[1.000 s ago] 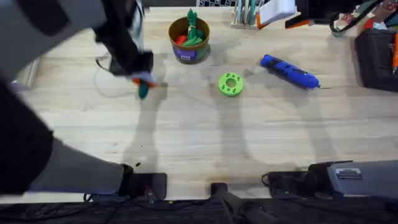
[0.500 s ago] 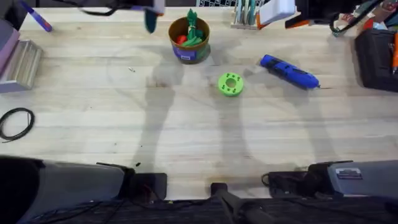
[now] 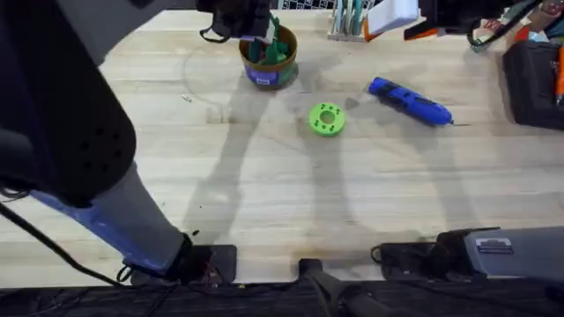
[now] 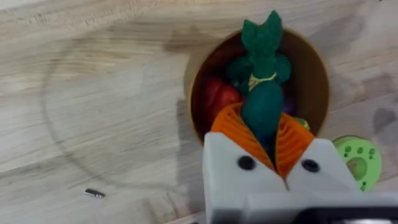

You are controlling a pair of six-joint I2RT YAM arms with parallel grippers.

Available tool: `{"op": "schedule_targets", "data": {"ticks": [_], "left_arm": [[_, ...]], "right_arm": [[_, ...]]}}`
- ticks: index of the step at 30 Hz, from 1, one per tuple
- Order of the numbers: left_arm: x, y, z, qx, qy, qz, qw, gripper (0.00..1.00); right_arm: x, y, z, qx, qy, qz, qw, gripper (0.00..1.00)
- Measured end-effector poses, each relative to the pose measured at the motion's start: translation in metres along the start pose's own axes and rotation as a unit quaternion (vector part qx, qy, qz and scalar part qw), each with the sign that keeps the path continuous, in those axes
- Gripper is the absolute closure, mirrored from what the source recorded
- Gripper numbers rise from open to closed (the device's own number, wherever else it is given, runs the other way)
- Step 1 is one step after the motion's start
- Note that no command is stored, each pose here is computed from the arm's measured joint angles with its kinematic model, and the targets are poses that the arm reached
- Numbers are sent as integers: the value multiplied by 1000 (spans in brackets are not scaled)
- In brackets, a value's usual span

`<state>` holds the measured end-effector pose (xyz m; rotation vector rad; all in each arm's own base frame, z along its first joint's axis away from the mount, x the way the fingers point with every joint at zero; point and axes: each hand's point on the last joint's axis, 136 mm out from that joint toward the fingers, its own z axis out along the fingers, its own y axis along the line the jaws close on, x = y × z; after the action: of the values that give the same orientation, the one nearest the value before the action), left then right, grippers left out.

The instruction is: Pick up the gripper from the table and insert it into the empty holder that is missing its gripper. Then pick up a screw, insert it into the mounting hole, and use the screwdriver to tighten it. Finally, clean up the table by picking up the vegetable and placing it into the bucket.

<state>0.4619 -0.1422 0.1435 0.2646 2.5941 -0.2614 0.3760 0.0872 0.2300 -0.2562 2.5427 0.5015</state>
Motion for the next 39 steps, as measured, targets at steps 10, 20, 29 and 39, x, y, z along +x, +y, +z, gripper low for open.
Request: {"op": "schedule_targets", "data": {"ticks": [10,20,29,39], "left_arm": [[-2,-1,-7,0,-5,0,1000,78],[5,-7,-73,1,-15,0,1000,14],[55,-5,-190,-27,-13,8,1000,14],[137,4,-209,-39,-13,8,999,13]], "right_arm": [[0,0,0,0,0,0,1000,9],[0,0,0,0,0,0,1000,10],[25,1,-1,-1,49,19,999,9],[44,4,-8,-3,85,34,996,10]]}}
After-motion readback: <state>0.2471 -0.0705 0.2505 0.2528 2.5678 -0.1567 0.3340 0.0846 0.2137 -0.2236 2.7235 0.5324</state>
